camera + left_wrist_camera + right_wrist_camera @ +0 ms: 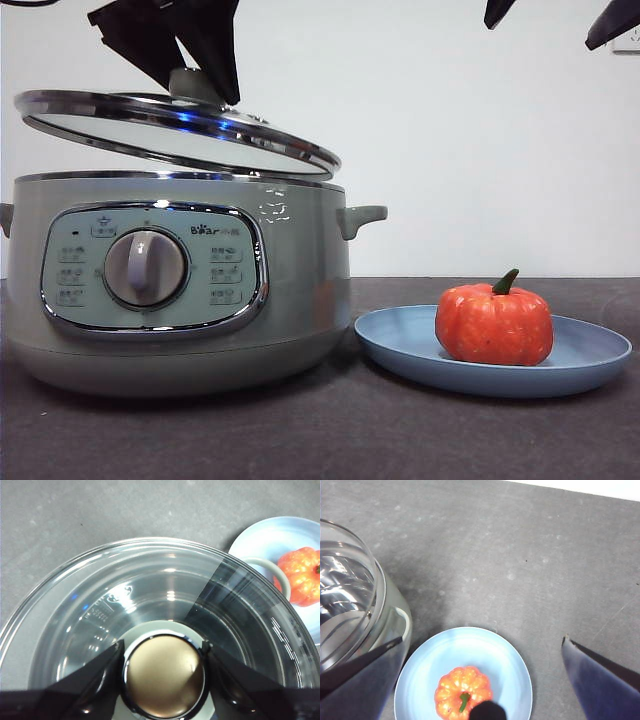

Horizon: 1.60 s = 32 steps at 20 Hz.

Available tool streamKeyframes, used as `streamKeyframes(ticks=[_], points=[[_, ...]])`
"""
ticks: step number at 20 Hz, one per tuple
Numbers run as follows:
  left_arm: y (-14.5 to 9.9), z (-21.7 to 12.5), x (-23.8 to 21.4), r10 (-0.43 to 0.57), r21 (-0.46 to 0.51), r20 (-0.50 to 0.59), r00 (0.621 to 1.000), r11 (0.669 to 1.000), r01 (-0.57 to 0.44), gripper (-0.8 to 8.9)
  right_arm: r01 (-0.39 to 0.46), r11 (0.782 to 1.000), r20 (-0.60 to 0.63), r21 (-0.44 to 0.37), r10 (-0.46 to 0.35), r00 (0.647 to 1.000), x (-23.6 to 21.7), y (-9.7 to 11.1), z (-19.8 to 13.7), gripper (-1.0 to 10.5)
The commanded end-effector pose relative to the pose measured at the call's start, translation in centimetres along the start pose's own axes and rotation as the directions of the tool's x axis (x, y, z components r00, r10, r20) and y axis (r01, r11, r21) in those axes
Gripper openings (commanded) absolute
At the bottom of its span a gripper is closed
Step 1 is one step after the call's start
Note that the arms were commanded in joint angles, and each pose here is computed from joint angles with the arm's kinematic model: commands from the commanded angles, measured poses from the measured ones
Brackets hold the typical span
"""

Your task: Take the pumpkin out from the steamer,put the pumpkin in the blue plate,close the lid

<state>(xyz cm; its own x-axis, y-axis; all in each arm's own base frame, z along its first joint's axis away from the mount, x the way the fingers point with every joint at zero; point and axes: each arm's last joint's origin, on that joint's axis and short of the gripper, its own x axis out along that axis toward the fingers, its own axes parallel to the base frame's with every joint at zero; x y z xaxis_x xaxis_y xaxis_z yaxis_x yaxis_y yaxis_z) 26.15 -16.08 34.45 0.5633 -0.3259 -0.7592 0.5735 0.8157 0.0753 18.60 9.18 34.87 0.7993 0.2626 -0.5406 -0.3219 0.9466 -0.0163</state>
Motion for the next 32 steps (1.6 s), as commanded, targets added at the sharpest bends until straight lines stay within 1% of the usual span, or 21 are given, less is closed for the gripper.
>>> streamKeyframes(ticks=[1,10,15,17,21,27,28,30,32], points=[[-0.1,0.5,-0.1,0.001,0.013,0.041,0.999,1.000,-0.001,-0.08,0.003,1.000,-0.001,0.009,-0.003,1.000,0.1,0.0,-0.1,5.6],[0.0,0.5,0.1,0.003,0.011,0.045,0.999,1.000,-0.003,-0.08,0.003,1.000,-0.001,0.009,-0.003,1.000,0.1,0.0,-0.1,5.6],[-0.1,-0.4,1.2,0.000,0.012,0.013,1.000,1.000,0.000,-0.08,0.003,1.000,-0.001,0.009,-0.003,1.000,0.1,0.0,-0.1,5.6],[-0.2,-0.8,2.0,0.000,0.008,0.021,1.000,1.000,0.000,-0.08,0.003,1.000,-0.001,0.009,-0.003,1.000,0.1,0.0,-0.1,5.6],[-0.3,-1.9,3.0,-0.003,0.005,-0.017,1.000,1.000,0.004,-0.08,0.003,1.000,-0.002,0.009,-0.003,1.000,0.1,0.0,-0.1,5.6],[-0.2,-2.5,3.0,-0.006,0.002,-0.074,0.997,1.000,0.007,-0.08,0.003,1.000,-0.001,0.009,-0.003,1.000,0.1,0.0,-0.1,5.6],[-0.1,-2.5,3.0,-0.011,-0.002,-0.074,0.997,1.000,0.011,-0.08,0.003,1.000,-0.001,0.009,-0.003,1.000,0.1,0.0,-0.1,5.6],[0.1,-2.6,3.0,-0.063,-0.014,-0.071,0.995,0.998,0.062,-0.08,0.003,1.000,-0.001,0.009,-0.003,1.000,0.1,0.0,-0.1,5.6],[0.5,-2.6,3.0,-0.090,-0.029,-0.068,0.994,0.996,0.088,-0.08,0.003,1.000,-0.001,0.009,-0.003,1.000,0.1,0.0,-0.1,5.6]])
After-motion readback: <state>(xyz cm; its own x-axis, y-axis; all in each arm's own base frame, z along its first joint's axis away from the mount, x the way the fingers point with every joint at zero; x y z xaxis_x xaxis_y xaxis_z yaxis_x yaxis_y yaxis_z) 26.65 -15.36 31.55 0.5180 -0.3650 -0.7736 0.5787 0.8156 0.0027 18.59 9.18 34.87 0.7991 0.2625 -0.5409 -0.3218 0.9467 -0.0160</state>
